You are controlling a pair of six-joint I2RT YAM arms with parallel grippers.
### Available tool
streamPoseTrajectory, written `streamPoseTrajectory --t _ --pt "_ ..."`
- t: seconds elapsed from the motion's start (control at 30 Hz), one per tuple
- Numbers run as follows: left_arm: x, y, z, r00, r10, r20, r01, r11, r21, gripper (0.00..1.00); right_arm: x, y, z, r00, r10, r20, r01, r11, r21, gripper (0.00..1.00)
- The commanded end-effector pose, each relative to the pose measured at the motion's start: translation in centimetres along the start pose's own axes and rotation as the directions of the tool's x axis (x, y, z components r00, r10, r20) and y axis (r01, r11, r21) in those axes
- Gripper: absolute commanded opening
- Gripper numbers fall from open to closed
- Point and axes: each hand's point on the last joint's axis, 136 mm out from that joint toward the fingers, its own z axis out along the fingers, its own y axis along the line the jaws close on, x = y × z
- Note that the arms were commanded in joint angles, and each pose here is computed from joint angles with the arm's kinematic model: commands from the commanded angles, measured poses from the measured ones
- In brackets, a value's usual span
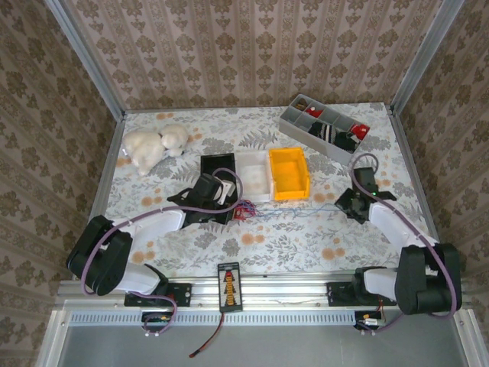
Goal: Untangle the cables
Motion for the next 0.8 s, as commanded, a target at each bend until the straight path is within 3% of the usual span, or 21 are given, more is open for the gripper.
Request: streamPoseTrajectory --t 0.0,0.07,0.17,0.3,0.43,0.53,0.67,0.7,0.77 --pt "1.6 4.0 -0.7 0.996 -0.092 -0.008 0.088 0.975 -0.206 0.00 -1.4 -5.2 -1.1 0.993 0.102 0.054 -0.110 0.981 0.159 0.00" --pt "1.8 5.5 -1.3 0.993 -0.115 0.007 0.112 0.950 -0.292 0.00 -2.6 -6.9 -1.6 0.979 0.182 0.093 -0.195 0.968 0.160 0.00" --pt "1.5 6.2 -1.5 0.994 -0.111 0.022 0.112 0.937 -0.331 0.00 -3.8 -8.2 -2.1 0.959 0.257 0.117 -0.273 0.952 0.142 0.00" --pt "1.5 7.0 -1.5 0.989 -0.146 0.024 0.145 0.914 -0.379 0.00 -5.4 -8.7 -3.3 0.957 0.242 0.162 -0.269 0.948 0.169 0.00" --pt "3.3 10.9 -3.3 0.957 -0.288 0.041 0.257 0.767 -0.588 0.00 -5.9 -11.0 -4.4 0.924 0.317 0.214 -0.362 0.905 0.224 0.00" --pt "3.6 11.0 -3.1 0.954 -0.298 0.025 0.251 0.753 -0.608 0.00 -5.7 -12.1 -4.6 0.899 0.370 0.235 -0.421 0.877 0.231 0.00" --pt "5.0 12.6 -4.1 0.933 -0.359 0.011 0.263 0.663 -0.700 0.00 -5.9 -12.8 -4.9 0.875 0.420 0.243 -0.471 0.855 0.218 0.00" --pt "5.2 12.7 -4.1 0.932 -0.363 0.005 0.259 0.654 -0.711 0.00 -6.0 -12.7 -4.9 0.876 0.416 0.244 -0.467 0.858 0.213 0.00" --pt "5.1 12.1 -3.0 0.939 -0.342 -0.033 0.229 0.695 -0.681 0.00 -6.2 -11.8 -4.6 0.886 0.405 0.225 -0.445 0.879 0.170 0.00"
